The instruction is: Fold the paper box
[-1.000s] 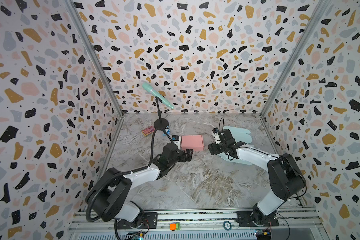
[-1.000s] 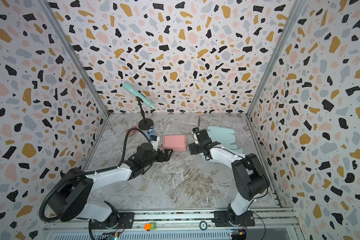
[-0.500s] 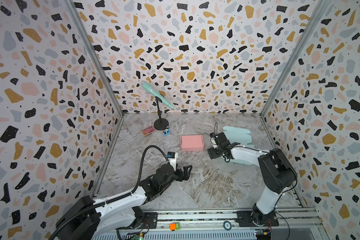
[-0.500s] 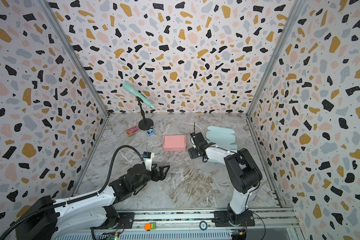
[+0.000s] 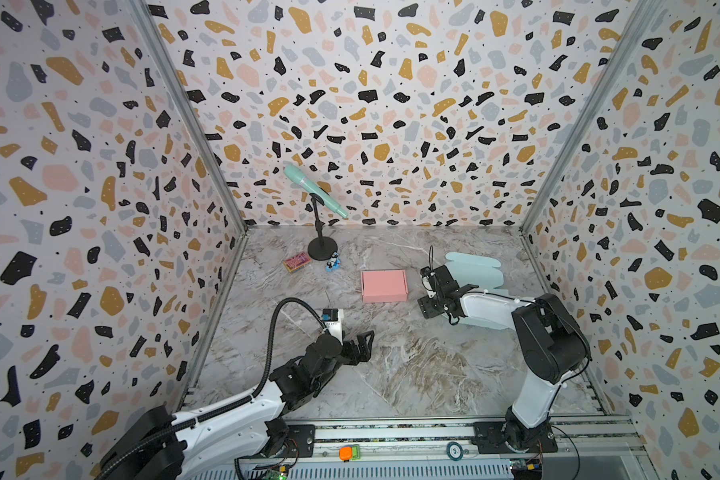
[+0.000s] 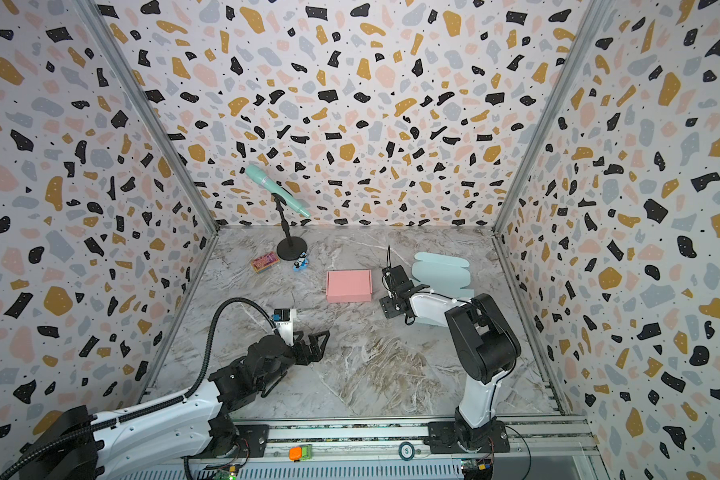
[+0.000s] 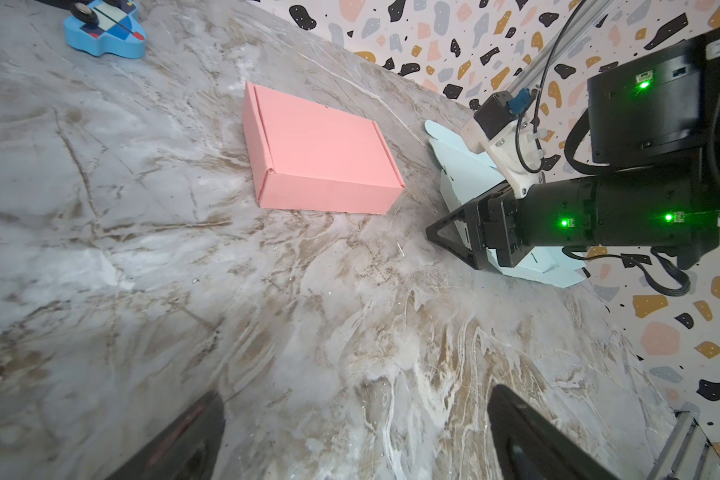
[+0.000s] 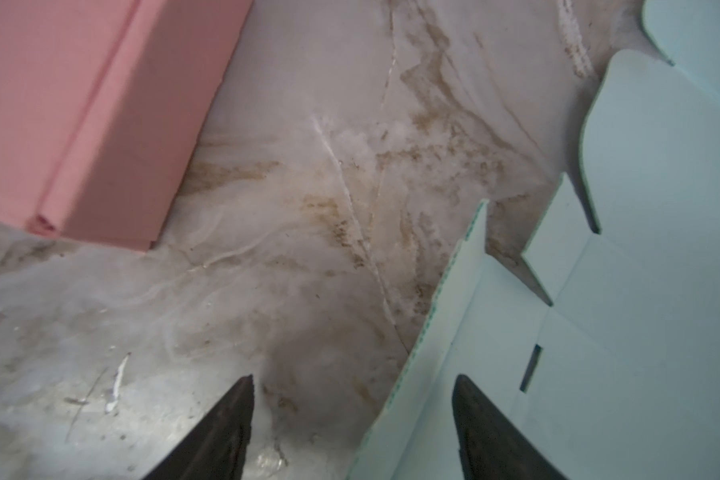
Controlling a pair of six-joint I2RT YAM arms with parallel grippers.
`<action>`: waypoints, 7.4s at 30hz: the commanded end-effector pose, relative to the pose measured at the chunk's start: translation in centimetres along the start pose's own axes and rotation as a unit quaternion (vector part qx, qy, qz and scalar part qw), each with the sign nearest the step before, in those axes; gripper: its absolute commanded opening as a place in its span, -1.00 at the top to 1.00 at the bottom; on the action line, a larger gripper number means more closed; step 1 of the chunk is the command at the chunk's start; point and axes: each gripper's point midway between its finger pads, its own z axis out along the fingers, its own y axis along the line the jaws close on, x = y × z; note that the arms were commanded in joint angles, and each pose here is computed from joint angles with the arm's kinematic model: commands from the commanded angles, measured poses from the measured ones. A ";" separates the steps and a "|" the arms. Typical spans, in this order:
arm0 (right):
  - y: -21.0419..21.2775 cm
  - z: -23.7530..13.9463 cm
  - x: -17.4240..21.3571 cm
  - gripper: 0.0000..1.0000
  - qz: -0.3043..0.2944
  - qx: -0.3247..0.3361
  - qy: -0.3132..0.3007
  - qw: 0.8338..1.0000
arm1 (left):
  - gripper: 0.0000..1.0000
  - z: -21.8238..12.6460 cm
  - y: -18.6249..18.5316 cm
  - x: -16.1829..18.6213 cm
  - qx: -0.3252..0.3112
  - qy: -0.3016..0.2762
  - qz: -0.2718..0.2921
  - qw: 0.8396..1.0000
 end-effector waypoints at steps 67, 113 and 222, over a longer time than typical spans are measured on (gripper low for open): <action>-5.3 -6.1 -1.5 0.81 0.024 0.106 -0.066 0.992 | -0.99 -3.0 0.1 -1.2 0.056 -0.075 -0.039 0.995; 10.5 -25.4 -1.5 1.00 -0.066 -0.083 -0.316 0.943 | -0.92 -2.6 1.7 -2.4 0.002 -0.075 -0.053 0.996; 12.0 -14.1 12.8 0.20 0.156 -0.308 -0.104 0.933 | -0.97 -1.1 -2.4 4.4 0.100 0.043 0.035 0.993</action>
